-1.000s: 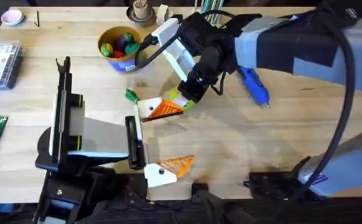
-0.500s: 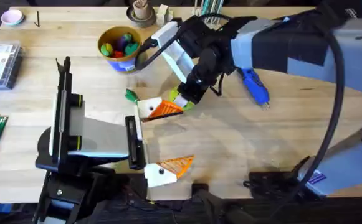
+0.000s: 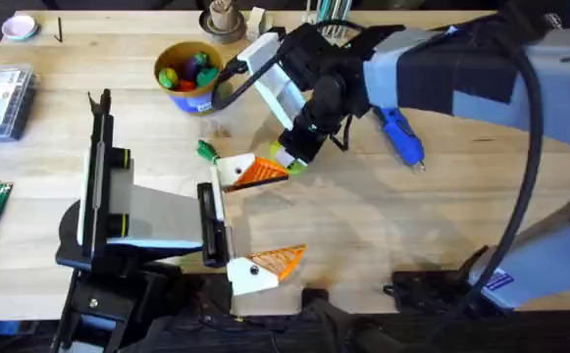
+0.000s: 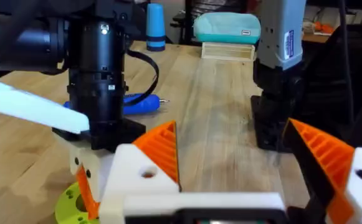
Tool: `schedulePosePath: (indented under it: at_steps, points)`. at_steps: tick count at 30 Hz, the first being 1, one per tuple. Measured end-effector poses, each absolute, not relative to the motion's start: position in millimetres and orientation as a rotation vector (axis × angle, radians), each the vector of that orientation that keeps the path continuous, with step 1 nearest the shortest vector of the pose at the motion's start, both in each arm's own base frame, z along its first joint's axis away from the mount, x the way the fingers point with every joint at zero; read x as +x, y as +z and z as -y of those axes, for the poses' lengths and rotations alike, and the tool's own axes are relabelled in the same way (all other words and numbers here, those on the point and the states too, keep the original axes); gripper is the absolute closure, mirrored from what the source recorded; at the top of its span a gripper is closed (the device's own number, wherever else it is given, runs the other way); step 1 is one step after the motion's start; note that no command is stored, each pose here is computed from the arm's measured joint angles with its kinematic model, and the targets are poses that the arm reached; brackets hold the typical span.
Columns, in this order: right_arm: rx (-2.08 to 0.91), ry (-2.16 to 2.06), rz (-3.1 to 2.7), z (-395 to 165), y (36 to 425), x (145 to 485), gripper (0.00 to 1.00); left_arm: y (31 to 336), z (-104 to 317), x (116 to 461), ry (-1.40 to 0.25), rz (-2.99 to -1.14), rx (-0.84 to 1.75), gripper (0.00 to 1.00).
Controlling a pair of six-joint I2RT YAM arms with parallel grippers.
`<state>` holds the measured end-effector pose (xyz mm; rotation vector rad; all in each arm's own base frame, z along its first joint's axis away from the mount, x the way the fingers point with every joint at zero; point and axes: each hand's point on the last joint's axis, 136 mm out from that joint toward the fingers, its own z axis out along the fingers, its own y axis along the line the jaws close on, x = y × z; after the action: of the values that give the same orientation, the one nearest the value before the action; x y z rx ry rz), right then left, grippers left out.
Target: Pick up the gripper from the table and insert it into the empty holder that is missing its gripper. Then pick up a screw, insert it into the mounting hole, and use the screwdriver to tighten it. Finally, clean up the table by picking up the vegetable and placing it into the bucket.
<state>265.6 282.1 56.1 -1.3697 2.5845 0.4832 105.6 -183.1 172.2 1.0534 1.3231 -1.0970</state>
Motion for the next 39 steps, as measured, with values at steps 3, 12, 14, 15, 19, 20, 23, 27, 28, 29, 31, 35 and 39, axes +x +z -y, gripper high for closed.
schedulePosePath:
  at_steps: [3,12,14,15,19,20,23,27,28,29,31,35,39]
  points:
    - [-1.365,0.485,-2.587,-281,56,266,0.993,172,183,106,-1.097,-1.323,1.053,0.008]
    - [-1.27,0.478,-2.615,-263,62,285,0.995,172,183,106,-1.097,-1.323,1.053,0.008]
    - [-1.267,0.475,-2.609,-264,67,288,0.995,172,183,106,-1.097,-1.323,1.053,0.008]
    - [-1.266,0.468,-2.606,-265,70,290,0.995,172,183,106,-1.097,-1.323,1.053,0.008]
    - [-1.247,0.374,-2.582,-262,78,305,0.995,172,183,106,-1.097,-1.323,1.053,0.008]
    - [-1.246,0.341,-2.577,-259,79,308,0.995,172,183,106,-1.097,-1.323,1.053,0.008]
    - [-1.252,0.261,-2.576,-251,78,313,0.995,172,183,106,-1.097,-1.323,1.053,0.008]
    - [-1.257,0.212,-2.584,-245,77,314,0.995,172,183,106,-1.097,-1.323,1.053,0.008]
    - [-1.261,0.205,-2.596,-243,77,312,0.995,172,183,106,-1.097,-1.323,1.053,0.008]
    - [-1.264,0.196,-2.605,-242,79,311,0.995,172,183,106,-1.097,-1.323,1.053,0.008]
    - [-1.273,0.184,-2.621,-239,88,310,0.995,172,183,106,-1.097,-1.323,1.053,0.008]
    - [-1.27,0.187,-2.613,-243,127,314,0.995,172,183,106,-1.097,-1.323,1.053,0.008]
    - [-1.25,0.209,-2.56,-249,181,321,0.995,172,183,106,-1.097,-1.323,1.053,0.007]
